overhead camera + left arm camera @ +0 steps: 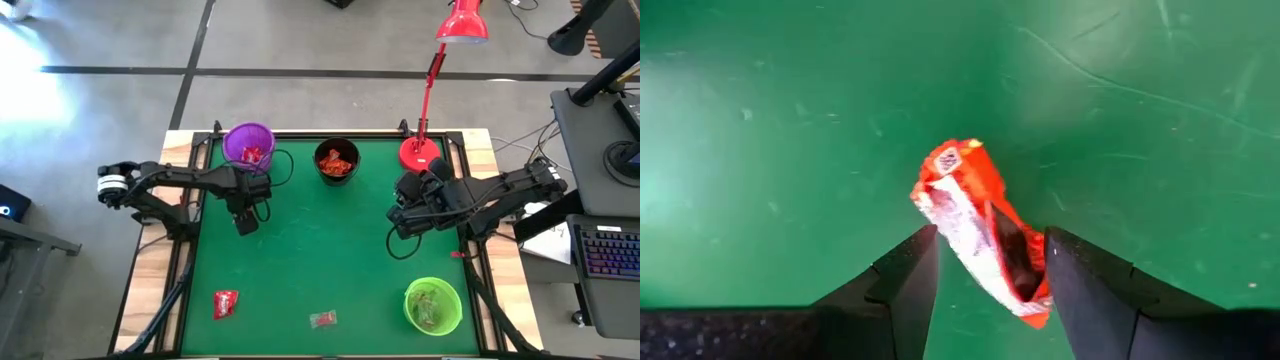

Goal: Sort candy
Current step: Put the orange candy into the black bucket

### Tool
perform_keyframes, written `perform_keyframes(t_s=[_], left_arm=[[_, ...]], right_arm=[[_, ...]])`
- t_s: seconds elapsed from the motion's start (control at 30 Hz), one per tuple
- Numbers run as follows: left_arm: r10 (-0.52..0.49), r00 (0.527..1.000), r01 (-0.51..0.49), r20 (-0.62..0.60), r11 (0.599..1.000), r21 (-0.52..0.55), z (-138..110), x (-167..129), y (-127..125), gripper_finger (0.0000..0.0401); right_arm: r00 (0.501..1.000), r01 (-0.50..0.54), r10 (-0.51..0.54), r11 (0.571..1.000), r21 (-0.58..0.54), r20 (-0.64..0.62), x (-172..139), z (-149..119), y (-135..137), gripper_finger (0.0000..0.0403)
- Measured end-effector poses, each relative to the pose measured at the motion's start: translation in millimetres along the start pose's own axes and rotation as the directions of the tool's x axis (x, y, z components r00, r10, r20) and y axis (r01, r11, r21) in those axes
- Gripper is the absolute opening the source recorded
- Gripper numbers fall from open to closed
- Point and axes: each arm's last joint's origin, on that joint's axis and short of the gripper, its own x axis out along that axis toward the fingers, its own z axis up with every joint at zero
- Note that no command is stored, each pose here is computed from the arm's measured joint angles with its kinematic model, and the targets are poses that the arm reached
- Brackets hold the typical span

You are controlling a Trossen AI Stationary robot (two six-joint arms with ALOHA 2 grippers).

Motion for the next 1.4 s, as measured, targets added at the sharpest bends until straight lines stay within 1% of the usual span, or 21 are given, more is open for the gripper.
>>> perform_keyframes(t_s=[0.17,0.37,0.47,0.53,0.6,0.73,0.8,0.83,0.87,1.03,1.2,1.3,1.4], left_arm=[[-0.001,1.0,0.001,-0.02,1.0,-0.014,1,5,0,0.0166],[0.011,0.996,-0.015,-0.09,0.999,-0.042,2,25,-1,0.0166],[0.01,0.995,-0.014,-0.102,0.999,-0.04,3,27,-2,0.0157],[-0.01,0.995,0.007,-0.1,1.0,-0.03,3,27,-2,0.0142],[-0.043,0.994,0.041,-0.097,0.999,-0.016,3,26,-3,0.0119],[-0.062,0.993,0.062,-0.104,0.998,-0.005,4,23,-4,0.0057],[-0.076,0.989,0.079,-0.127,0.997,0.015,4,20,-4,0.0025],[-0.087,0.986,0.091,-0.145,0.996,0.022,4,17,-4,0.0015],[-0.088,0.985,0.093,-0.15,0.995,0.026,5,14,-5,0.001],[-0.089,0.985,0.096,-0.151,0.994,0.043,15,-11,-5,0.0013],[-0.139,0.989,0.142,-0.054,0.988,0.066,35,-46,-7,0.0006],[-0.162,0.984,0.154,0.073,0.982,0.109,51,-71,-9,0.0006],[-0.182,0.957,0.151,0.226,0.977,0.15,68,-95,-8,0.0006]], right_arm=[[1.0,-0.002,0.002,1.0,0.004,0.001,0,0,0,0.0153],[1.0,-0.004,0.004,1.0,0.008,0.003,0,0,1,0.0153],[1.0,-0.004,0.004,1.0,0.008,0.003,0,0,1,0.0153],[1.0,-0.004,0.004,1.0,0.008,0.003,0,0,1,0.0153],[1.0,-0.004,0.004,1.0,0.007,0.003,0,0,1,0.0153],[1.0,-0.004,0.004,1.0,0.007,0.004,0,0,1,0.0153],[1.0,-0.004,0.003,1.0,0.007,0.003,0,0,1,0.0153],[1.0,-0.003,0.003,1.0,0.006,0.003,0,0,1,0.0153],[1.0,-0.002,0.002,1.0,0.005,0.002,0,0,1,0.0153],[1.0,-0.004,0.004,1.0,0.009,0.006,-2,-1,-4,0.0153],[1.0,-0.012,0.012,1.0,0.023,0.022,-6,-1,-12,0.0153],[0.999,-0.022,0.021,0.999,0.035,0.031,-9,-2,-17,0.0153],[0.999,-0.026,0.024,0.999,0.041,0.035,-11,-3,-20,0.0153]])
